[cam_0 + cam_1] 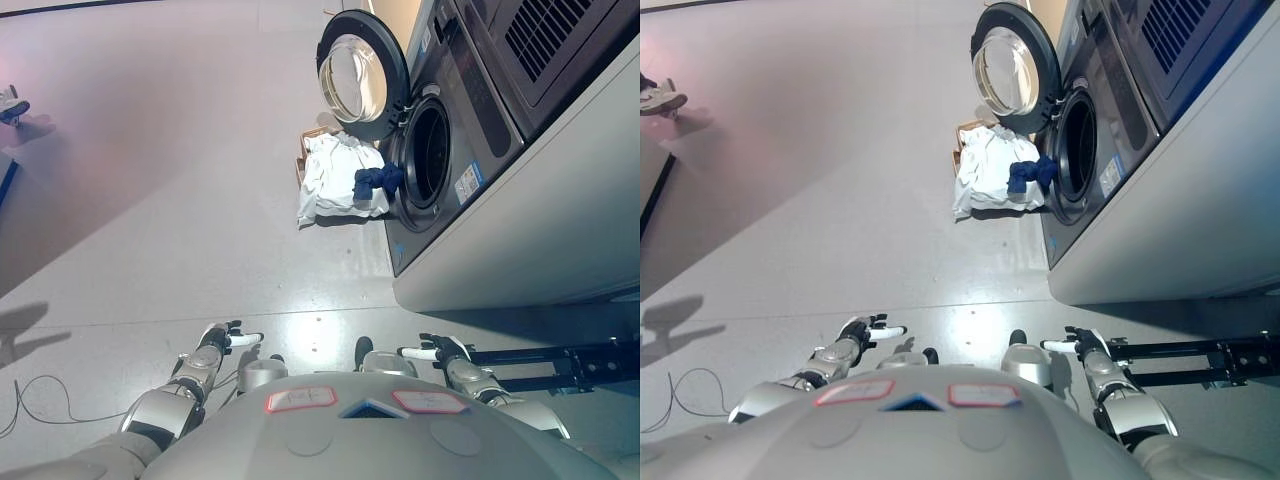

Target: Put the clothes in the basket into the washing machine.

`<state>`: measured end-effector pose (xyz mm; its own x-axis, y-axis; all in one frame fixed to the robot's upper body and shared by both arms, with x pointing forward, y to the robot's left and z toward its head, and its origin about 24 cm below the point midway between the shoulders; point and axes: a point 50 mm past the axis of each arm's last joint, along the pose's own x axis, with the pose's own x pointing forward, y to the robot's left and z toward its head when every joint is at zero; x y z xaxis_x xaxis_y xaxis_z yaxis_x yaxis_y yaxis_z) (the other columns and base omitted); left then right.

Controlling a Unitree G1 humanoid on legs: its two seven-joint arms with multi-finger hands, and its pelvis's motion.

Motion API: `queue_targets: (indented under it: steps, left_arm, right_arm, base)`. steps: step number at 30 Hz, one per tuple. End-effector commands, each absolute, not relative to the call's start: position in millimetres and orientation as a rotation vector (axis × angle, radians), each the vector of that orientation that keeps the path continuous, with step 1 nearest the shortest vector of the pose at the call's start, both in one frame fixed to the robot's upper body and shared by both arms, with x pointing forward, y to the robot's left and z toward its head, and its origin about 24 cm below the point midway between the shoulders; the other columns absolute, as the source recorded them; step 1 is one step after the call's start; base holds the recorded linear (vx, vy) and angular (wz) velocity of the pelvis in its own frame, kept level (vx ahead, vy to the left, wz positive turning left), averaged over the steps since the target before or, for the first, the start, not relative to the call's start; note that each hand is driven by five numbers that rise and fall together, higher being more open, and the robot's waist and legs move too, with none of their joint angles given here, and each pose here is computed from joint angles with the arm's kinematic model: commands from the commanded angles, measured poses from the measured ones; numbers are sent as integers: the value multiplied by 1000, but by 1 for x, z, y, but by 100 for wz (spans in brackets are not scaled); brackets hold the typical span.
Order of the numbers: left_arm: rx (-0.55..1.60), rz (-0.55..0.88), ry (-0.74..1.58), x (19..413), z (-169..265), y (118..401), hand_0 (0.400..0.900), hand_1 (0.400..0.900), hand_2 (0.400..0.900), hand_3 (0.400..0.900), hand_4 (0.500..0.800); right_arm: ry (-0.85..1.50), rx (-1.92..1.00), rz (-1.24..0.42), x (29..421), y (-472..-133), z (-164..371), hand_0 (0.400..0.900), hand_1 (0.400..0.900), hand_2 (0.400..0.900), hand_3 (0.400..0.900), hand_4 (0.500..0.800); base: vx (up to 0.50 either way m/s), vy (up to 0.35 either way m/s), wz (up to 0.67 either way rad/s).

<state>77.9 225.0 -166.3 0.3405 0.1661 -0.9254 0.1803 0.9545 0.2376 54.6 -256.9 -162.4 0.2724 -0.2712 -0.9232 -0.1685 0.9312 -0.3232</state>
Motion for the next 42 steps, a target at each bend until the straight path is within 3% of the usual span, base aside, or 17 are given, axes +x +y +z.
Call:
queue_targets:
  steps: [1, 29, 42]
  left_arm:
    - [337, 45, 1177, 98, -160, 237, 900, 900, 900, 900, 800]
    - [372, 48, 1146, 111, -154, 246, 900, 900, 900, 900, 800]
    - [393, 38, 1123, 119, -151, 250, 900, 900, 900, 900, 800]
  right_arm:
    - [1266, -429, -54, 71, -253, -161, 900, 900, 900, 900, 800]
    - [1205, -415, -76, 93, -256, -156, 900, 900, 900, 900, 800]
    - [1243, -352, -155, 72, -264, -158, 900, 900, 900, 900, 800]
  base:
    - [0, 0, 0]
    - [-1, 68, -2]
    - [163, 66, 21]
